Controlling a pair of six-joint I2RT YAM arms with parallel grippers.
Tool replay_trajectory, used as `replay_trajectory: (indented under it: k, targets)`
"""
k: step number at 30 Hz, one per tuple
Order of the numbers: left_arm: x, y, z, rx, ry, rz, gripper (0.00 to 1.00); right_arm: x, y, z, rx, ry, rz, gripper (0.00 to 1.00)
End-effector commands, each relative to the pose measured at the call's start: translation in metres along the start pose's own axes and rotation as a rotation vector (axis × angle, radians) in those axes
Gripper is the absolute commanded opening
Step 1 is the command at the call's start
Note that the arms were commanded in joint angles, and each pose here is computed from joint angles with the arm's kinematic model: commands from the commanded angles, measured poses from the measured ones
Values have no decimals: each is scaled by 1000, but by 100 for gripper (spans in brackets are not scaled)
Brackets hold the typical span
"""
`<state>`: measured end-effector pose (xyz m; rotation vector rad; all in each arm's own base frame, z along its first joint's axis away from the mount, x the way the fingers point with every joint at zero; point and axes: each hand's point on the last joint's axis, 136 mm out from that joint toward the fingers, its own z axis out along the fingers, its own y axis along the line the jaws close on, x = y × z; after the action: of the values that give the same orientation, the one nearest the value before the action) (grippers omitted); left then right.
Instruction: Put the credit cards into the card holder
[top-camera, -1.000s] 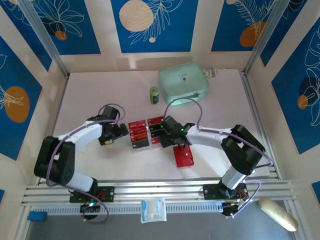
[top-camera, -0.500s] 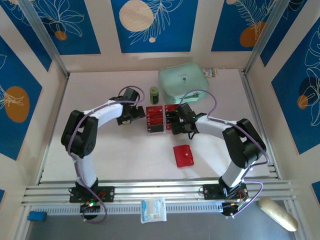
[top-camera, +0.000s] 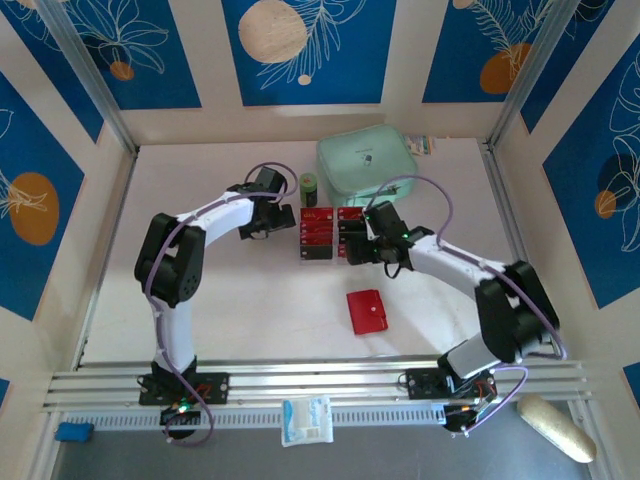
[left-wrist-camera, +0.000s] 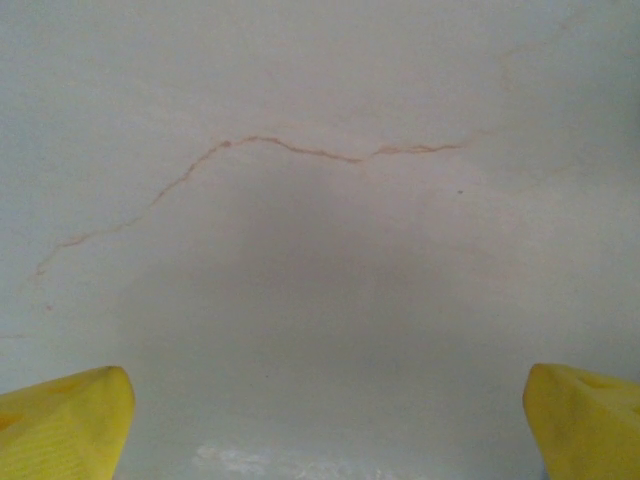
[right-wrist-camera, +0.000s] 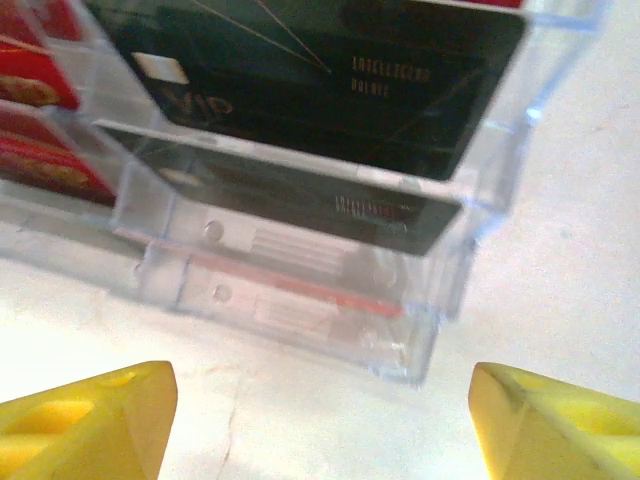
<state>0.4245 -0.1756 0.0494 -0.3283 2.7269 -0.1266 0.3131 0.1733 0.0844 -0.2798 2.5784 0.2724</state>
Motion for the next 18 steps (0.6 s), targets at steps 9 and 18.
replay_trajectory:
  k: [9,18]
  targets:
    - [-19,78,-50,-56,-36,-63,100,87,-4,-60,-128,152,369,74]
    - [51,51,-77,231,84,-80,100,153,-3,-57,-164,244,671,54]
